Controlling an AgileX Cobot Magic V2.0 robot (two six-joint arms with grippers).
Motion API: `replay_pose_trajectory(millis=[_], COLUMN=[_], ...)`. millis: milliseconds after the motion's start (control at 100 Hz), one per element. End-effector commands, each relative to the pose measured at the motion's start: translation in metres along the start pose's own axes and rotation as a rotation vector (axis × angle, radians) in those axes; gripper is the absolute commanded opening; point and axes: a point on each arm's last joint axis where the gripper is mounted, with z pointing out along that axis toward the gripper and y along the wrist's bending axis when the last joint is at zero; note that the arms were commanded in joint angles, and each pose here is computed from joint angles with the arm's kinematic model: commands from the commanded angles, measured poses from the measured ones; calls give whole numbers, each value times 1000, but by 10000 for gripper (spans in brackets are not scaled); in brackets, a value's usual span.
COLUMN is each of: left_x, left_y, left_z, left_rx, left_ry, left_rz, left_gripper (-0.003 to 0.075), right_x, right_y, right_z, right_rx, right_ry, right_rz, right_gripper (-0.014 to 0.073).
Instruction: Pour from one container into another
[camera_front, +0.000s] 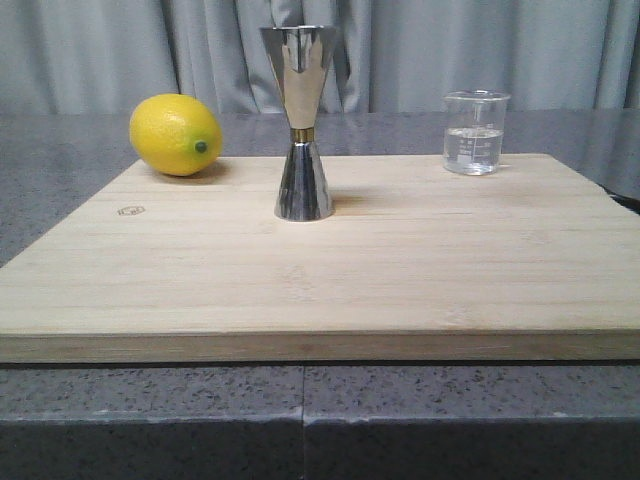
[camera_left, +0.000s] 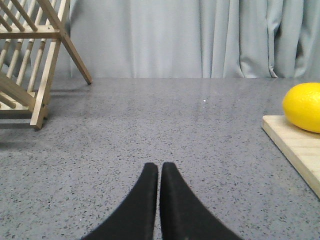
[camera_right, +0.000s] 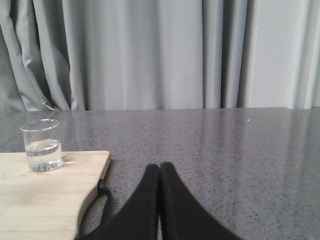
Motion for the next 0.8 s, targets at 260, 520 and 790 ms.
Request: replay_pose_trajectory(millis=[260, 520, 790], left_x=[1, 0, -7], left_y=[0, 0, 0], left_z=[-1, -1, -2], left_rx=[-2, -2, -4], left_ry=[-72, -77, -143], left_rz=[-11, -11, -29], left_gripper=[-19, -19, -19], right_x=[-6, -6, -8], right_y=[-1, -1, -1], right_z=[-2, -2, -2], right_rx=[16, 16, 18], right_ry=[-94, -94, -113], right_rz=[-9, -9, -9], right_gripper=[-72, -72, -72])
